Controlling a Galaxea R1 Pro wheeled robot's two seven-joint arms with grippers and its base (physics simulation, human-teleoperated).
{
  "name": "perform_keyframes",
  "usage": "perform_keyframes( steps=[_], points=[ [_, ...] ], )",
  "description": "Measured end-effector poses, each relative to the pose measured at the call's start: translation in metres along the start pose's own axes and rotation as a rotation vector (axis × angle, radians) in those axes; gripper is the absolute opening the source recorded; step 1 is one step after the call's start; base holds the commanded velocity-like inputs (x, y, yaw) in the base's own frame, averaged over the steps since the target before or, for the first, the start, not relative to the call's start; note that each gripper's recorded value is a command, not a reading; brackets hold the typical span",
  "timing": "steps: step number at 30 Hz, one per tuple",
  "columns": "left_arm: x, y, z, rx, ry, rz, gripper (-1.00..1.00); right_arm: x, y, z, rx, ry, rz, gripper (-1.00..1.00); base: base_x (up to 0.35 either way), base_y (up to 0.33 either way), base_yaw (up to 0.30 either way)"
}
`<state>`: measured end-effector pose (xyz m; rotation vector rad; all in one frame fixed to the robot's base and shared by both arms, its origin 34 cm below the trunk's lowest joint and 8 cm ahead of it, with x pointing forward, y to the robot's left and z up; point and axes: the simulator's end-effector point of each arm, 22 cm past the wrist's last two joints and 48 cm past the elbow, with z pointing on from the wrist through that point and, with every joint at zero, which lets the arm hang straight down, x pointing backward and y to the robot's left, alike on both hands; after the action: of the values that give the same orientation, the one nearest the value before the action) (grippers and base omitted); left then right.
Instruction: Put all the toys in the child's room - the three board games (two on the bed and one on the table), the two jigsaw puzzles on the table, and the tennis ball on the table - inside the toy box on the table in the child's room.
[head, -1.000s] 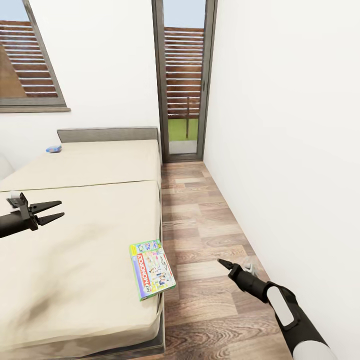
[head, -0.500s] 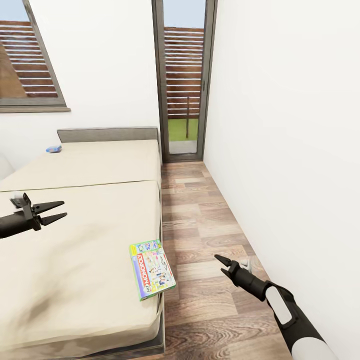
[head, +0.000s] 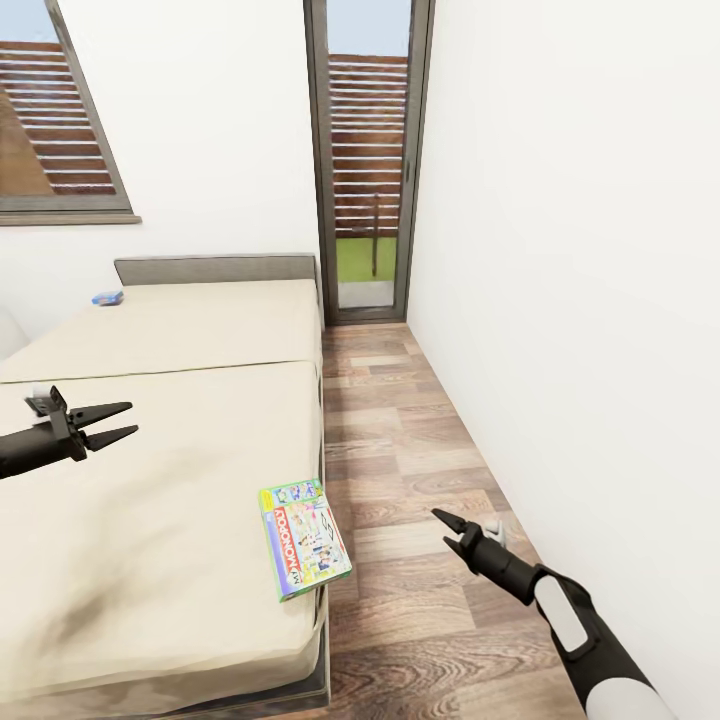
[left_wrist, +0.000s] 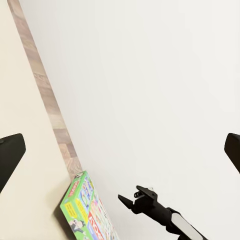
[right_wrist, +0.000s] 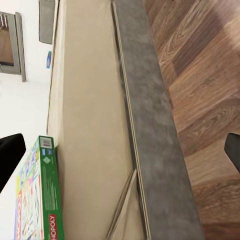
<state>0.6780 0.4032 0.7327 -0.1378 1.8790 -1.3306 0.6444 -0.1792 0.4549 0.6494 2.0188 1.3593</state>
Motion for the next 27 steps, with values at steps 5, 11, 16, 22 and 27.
perform_keyframes(
  steps=[5,11,16,22,27],
  points=[
    [0.0,0.0,0.0,0.0,0.0,0.0,1.0,0.003,-0.003,-0.002,-0.011,0.0,0.021,1.0,0.0,0.0,0.0],
    [-0.001,0.0,-0.001,-0.001,-0.001,0.001,1.0,0.003,-0.004,-0.01,-0.044,0.01,0.033,1.0,0.0,0.0,0.0],
    [-0.001,0.0,-0.001,-0.001,-0.001,0.001,1.0,0.005,0.008,-0.013,-0.103,0.031,0.036,1.0,0.0,0.0,0.0],
    [-0.001,0.0,-0.001,-0.001,-0.001,0.001,1.0,0.016,0.015,-0.012,-0.123,0.087,0.073,1.0,0.0,0.0,0.0],
    [0.0,0.0,0.0,-0.001,0.0,0.001,1.0,0.028,0.017,-0.011,-0.119,0.151,0.129,1.0,0.0,0.0,0.0]
  ],
)
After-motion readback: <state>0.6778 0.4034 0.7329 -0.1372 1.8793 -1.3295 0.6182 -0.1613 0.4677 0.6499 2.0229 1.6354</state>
